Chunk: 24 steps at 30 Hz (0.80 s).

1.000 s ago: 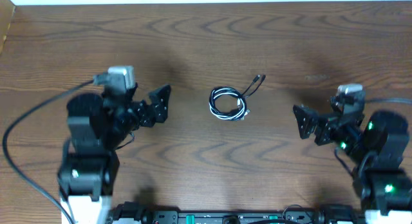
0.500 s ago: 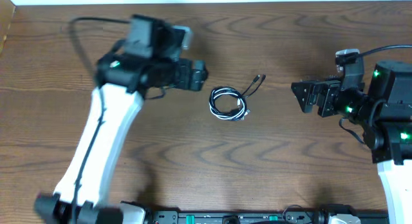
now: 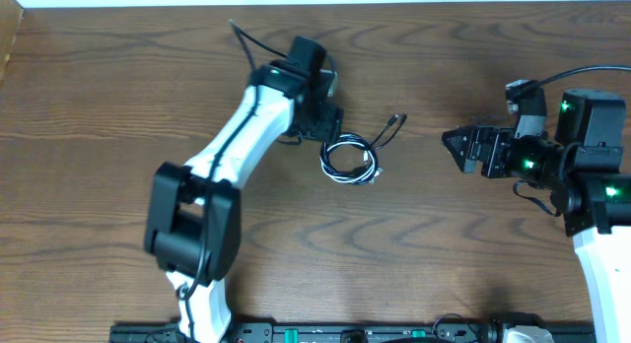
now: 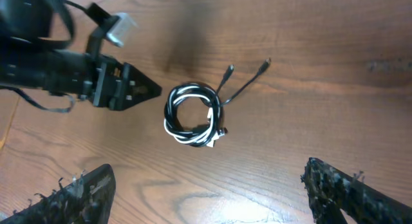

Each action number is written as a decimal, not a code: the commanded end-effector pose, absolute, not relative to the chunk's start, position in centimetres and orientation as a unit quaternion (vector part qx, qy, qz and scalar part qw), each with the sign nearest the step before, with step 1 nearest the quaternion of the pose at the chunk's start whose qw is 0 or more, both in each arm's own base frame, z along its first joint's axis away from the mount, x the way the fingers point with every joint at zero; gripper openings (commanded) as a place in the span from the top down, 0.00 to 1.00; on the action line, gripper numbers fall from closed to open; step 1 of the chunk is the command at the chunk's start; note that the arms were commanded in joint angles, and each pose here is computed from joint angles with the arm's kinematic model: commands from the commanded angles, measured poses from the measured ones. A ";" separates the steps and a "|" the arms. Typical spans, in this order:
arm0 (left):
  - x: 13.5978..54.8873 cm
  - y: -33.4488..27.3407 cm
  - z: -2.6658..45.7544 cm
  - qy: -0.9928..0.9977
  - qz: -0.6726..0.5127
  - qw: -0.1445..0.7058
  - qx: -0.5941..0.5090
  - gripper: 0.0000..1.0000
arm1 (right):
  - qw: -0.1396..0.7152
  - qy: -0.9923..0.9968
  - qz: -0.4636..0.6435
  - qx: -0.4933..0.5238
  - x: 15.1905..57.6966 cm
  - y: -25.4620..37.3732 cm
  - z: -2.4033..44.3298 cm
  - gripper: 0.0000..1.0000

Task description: Untangle cables

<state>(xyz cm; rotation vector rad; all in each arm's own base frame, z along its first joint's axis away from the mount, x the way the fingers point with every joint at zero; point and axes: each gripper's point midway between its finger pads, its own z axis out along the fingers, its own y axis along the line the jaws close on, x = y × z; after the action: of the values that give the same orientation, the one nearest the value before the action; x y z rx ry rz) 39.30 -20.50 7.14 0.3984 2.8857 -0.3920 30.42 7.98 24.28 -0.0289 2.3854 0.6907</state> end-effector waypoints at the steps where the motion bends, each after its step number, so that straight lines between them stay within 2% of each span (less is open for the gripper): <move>1: 40.3 -20.3 5.0 0.987 -0.072 0.111 0.092 0.33 | 0.317 0.912 0.259 -0.005 30.6 7.9 24.3 0.12; 3: 40.5 -20.4 3.8 0.988 -0.058 0.110 0.093 0.34 | 0.311 0.915 0.259 -0.003 30.6 7.9 24.0 0.12; 7: 40.5 -20.7 1.4 0.990 -0.052 0.094 0.096 0.45 | 0.305 0.917 0.257 -0.001 30.5 7.9 23.7 0.11; 13: 40.3 -20.6 0.0 0.991 -0.049 0.086 0.095 0.53 | 0.305 0.917 0.257 -0.001 30.5 7.9 23.7 0.10; 18: 40.1 -20.5 0.0 0.991 -0.047 0.082 0.096 0.71 | 0.305 0.917 0.257 0.000 30.4 7.8 23.7 0.09; 20: 40.0 -20.5 0.0 0.991 -0.047 0.080 0.096 0.92 | 0.304 0.917 0.257 0.000 30.4 7.9 23.7 0.09; 24: 40.1 -20.7 1.0 0.990 -0.054 0.088 0.096 0.93 | 0.305 0.917 0.257 0.000 30.5 7.9 23.7 0.08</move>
<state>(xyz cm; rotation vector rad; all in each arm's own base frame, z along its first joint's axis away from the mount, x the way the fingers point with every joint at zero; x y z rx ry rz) 39.94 -20.98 0.57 0.2920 2.9555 -0.1701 30.27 7.70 23.00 -0.0006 2.4428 0.6784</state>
